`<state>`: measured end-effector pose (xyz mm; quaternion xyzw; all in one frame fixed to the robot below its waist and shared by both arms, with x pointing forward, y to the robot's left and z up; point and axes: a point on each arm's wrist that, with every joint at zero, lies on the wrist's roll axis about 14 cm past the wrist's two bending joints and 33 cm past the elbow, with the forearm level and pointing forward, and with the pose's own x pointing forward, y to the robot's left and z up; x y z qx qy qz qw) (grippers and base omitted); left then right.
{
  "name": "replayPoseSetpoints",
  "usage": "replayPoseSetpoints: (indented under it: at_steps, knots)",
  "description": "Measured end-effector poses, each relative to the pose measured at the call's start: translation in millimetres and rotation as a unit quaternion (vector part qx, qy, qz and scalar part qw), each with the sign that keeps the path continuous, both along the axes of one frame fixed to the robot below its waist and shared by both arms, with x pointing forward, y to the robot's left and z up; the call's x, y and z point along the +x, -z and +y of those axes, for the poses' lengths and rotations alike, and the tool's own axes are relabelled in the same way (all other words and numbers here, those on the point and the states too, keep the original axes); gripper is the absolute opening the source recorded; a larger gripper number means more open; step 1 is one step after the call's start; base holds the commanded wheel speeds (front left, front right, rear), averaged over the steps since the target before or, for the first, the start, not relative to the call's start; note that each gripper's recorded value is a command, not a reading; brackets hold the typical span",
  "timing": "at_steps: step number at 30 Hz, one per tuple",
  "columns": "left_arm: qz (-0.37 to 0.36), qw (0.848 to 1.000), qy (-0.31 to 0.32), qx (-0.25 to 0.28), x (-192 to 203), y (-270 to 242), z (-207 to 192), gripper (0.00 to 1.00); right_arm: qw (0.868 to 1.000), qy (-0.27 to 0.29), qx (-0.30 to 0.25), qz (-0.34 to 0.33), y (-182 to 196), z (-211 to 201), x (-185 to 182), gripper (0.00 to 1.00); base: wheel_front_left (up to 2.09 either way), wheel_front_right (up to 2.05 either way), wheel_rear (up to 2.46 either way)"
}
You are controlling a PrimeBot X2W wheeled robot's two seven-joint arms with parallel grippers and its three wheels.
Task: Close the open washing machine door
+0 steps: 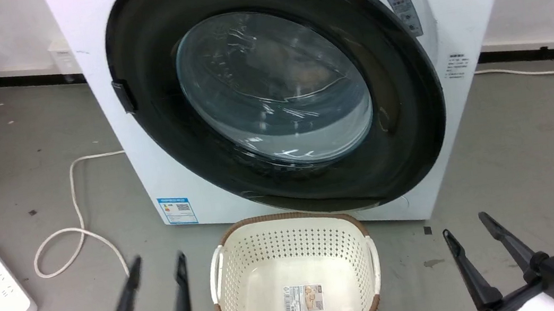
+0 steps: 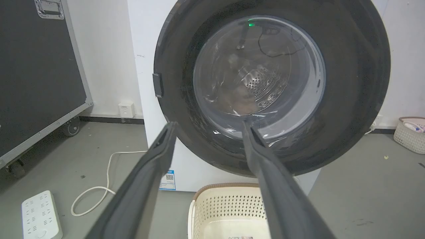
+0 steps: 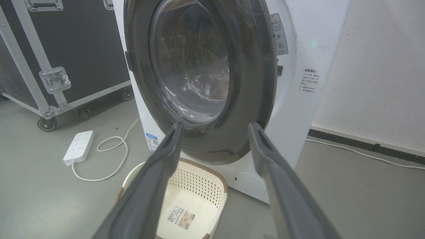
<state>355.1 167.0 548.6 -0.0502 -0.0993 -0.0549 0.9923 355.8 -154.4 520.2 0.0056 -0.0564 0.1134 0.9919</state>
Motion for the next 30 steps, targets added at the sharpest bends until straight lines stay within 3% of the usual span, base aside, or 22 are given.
replayPoseSetpoints:
  at_steps: [2,10,11,12,17,24,30]
  knots:
    - [0.015,0.999,-0.003,0.03,-7,12,-3,1.0,1.0,-0.003,0.001,0.001,1,3,-1,1.0,0.0,0.0,0.0]
    - [0.053,0.998,-0.004,0.037,-16,38,-11,1.0,1.0,-0.008,0.001,0.012,8,7,0,1.0,0.0,0.0,0.0]
    - [0.053,0.998,-0.005,0.036,-16,38,-12,1.0,1.0,-0.009,0.001,0.014,9,8,1,0.38,0.0,0.0,0.0]
    - [0.054,0.998,-0.007,0.034,-16,39,-12,1.0,1.0,-0.012,0.001,0.015,10,10,2,0.0,0.0,0.0,0.0]
    - [0.053,0.998,-0.006,0.04,-8,38,-15,1.0,0.999,-0.025,0.038,0.003,-1,20,14,0.0,0.0,0.0,0.0]
    - [0.055,0.997,-0.002,0.045,13,41,-22,1.0,0.994,-0.106,-0.01,-0.006,-18,40,59,0.0,0.0,0.0,0.0]
    - [0.071,0.996,-0.005,0.045,31,53,-25,1.0,0.99,-0.141,-0.023,0.015,-18,41,110,0.0,0.0,0.0,0.0]
